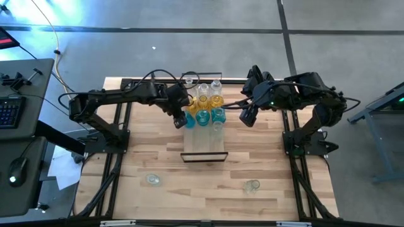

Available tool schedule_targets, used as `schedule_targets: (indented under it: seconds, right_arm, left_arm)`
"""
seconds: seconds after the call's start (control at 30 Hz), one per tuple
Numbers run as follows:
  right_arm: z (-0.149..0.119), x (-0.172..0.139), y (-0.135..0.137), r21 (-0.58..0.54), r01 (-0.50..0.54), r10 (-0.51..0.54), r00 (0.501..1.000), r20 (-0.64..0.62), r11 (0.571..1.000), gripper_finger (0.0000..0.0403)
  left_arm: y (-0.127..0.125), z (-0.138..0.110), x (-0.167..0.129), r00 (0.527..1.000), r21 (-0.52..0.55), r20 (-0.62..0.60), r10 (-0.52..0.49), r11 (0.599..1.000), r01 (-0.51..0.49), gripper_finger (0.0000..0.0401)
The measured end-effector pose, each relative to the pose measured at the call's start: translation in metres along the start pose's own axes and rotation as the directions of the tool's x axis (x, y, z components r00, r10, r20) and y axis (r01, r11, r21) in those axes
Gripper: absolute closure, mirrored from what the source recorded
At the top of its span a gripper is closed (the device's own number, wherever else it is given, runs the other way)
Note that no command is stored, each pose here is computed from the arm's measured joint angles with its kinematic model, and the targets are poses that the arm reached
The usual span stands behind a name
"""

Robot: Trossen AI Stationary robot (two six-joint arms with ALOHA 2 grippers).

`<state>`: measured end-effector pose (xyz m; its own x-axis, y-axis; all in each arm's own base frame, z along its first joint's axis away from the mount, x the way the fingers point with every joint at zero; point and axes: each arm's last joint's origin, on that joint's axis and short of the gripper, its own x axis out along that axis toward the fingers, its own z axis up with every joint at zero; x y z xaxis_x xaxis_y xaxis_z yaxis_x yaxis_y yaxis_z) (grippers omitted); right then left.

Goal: Sort vases onto shelf
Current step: Put the blue flower vase on the shelf aligned with the other blue flower vase

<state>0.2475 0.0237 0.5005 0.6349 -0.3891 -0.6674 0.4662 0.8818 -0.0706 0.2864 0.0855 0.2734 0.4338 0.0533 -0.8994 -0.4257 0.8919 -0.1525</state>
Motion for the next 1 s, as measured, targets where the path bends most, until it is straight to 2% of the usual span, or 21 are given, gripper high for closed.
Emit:
schedule_targets:
  seconds: [0.33, 0.67, 1.0]
  right_arm:
    - [0.0, 0.0001, 0.0001, 0.0, -0.002, 0.002, 1.0, -0.001, 1.0, 0.0217]
    - [0.0, 0.0001, 0.0001, 0.0, -0.003, 0.003, 1.0, -0.002, 1.0, 0.0217]
    - [-0.0001, -0.0001, 0.0001, -0.016, -0.005, 0.005, 1.0, -0.002, 1.0, 0.0217]
  left_arm:
    - [-0.0005, 0.0026, 0.0, 1.0, -0.001, 0.027, -0.006, 1.0, 0.006, 0.0272]
    - [-0.0008, 0.0026, 0.0, 1.0, 0.001, 0.026, -0.014, 1.0, 0.014, 0.0225]
    - [-0.0013, 0.0049, -0.0001, 0.999, -0.002, 0.049, -0.021, 1.0, 0.021, 0.0218]
